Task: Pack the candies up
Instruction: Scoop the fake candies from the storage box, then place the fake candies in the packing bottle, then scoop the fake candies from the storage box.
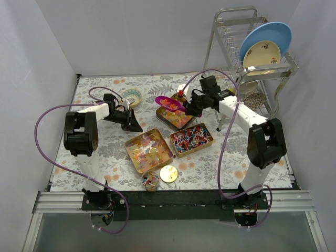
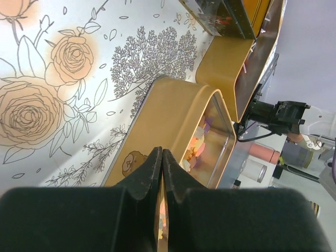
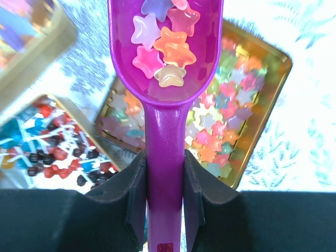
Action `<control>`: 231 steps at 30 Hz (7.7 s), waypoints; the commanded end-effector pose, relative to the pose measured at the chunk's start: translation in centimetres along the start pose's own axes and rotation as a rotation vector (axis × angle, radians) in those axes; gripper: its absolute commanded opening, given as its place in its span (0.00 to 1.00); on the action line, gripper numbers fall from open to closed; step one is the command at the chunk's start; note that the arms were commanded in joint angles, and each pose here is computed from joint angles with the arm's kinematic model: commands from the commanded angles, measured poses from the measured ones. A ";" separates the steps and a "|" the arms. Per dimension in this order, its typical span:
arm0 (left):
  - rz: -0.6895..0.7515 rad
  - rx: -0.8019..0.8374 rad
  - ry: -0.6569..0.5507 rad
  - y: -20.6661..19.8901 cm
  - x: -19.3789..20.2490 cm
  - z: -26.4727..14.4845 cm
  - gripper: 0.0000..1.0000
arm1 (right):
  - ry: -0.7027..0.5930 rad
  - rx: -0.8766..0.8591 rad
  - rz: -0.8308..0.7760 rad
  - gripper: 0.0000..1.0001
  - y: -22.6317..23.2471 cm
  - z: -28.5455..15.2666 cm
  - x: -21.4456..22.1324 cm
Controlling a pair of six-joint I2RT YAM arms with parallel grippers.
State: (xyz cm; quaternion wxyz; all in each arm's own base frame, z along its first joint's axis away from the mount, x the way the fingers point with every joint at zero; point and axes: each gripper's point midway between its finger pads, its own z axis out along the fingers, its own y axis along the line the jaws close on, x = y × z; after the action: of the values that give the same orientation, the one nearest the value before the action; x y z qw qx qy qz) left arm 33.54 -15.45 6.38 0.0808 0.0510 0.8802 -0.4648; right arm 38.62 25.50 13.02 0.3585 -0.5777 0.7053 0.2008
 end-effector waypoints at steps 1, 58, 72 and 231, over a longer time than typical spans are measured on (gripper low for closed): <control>0.086 0.004 -0.078 -1.9 -1.9 -2.1 0.04 | -0.108 0.008 -0.039 0.01 1.4 -2.4 -4.3; 0.198 -0.315 -0.504 -2.7 2.0 -14.1 0.40 | 0.668 -0.289 -0.877 0.01 23.8 -7.6 -3.7; 0.220 -0.280 -0.500 -3.1 1.2 -14.0 0.40 | 0.748 -0.162 -1.031 0.01 22.4 -8.0 -4.4; 0.251 -0.107 -0.237 -5.9 1.3 -7.7 0.17 | 0.433 -0.078 -0.466 0.01 8.2 -10.5 5.3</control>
State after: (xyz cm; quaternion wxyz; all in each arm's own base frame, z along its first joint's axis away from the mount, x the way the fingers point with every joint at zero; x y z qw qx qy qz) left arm 30.14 -12.55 13.93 0.2126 0.0854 0.8791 -0.4181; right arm 27.39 15.81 10.55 0.1834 -0.7491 0.6352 0.0408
